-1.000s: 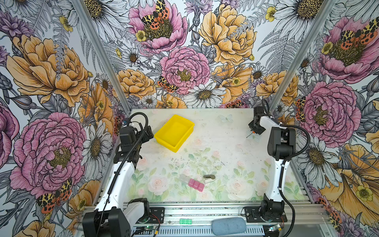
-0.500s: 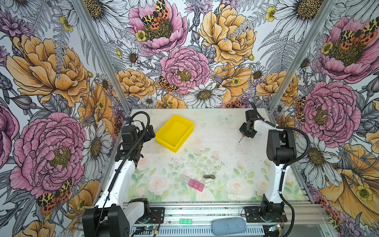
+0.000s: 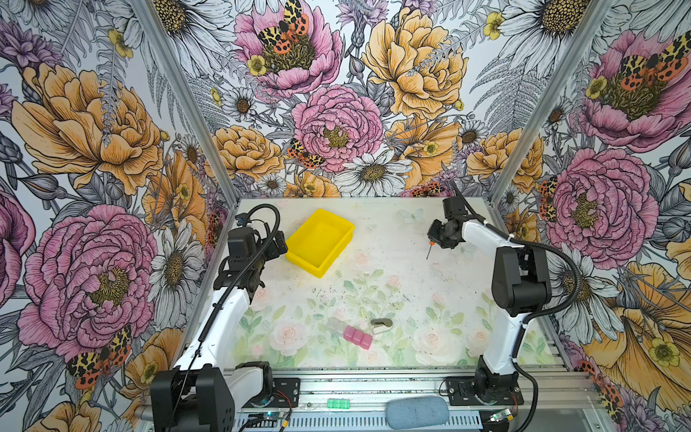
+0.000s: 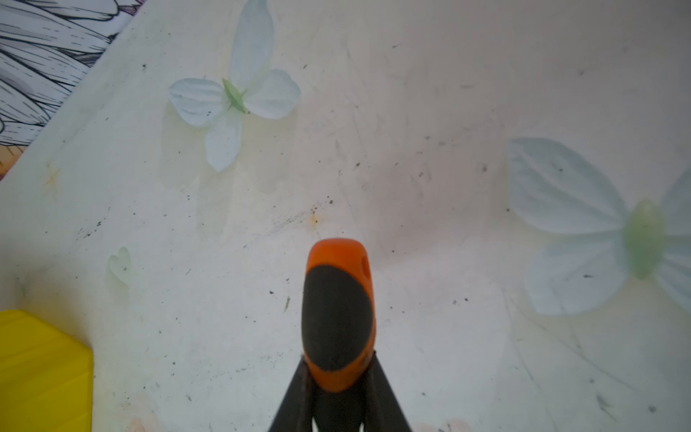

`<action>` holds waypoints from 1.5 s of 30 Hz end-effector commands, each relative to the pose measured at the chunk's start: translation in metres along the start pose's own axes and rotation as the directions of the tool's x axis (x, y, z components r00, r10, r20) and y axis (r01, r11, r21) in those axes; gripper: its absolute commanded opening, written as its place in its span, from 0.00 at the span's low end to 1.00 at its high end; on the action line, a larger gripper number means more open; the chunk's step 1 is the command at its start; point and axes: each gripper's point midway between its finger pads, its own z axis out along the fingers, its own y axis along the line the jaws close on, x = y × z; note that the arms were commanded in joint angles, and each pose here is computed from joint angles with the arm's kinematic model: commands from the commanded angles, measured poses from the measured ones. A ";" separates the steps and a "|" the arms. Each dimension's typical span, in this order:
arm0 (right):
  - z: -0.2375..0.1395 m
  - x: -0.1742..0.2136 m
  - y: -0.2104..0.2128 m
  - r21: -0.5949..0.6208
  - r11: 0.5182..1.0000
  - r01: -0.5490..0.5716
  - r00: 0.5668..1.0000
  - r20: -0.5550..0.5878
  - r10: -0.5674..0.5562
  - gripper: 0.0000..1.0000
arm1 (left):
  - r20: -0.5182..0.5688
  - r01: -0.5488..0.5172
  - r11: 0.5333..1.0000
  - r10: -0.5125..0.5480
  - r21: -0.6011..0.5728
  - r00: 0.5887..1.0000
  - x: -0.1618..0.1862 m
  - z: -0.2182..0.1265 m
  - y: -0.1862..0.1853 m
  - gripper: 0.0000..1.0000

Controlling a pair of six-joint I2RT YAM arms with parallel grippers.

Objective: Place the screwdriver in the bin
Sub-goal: 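Lift the screwdriver and carry it with the right gripper toward the yellow bin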

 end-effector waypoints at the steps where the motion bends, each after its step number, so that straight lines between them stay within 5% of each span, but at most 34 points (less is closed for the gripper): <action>1: -0.020 0.009 0.039 -0.109 0.992 0.061 0.998 0.012 -0.060 0.00 | 0.009 -0.023 1.000 0.023 0.019 1.000 -0.004 0.000 -0.007 0.99; 27: -0.060 0.137 0.229 -0.457 0.889 0.033 0.987 -0.127 -0.102 0.00 | -0.024 0.034 0.999 -0.033 0.039 0.999 0.021 -0.020 -0.006 0.99; 45: -0.046 0.167 0.324 -0.562 0.827 -0.013 0.984 -0.152 -0.088 0.00 | -0.015 0.048 0.998 -0.047 0.043 0.999 0.031 -0.049 -0.005 0.98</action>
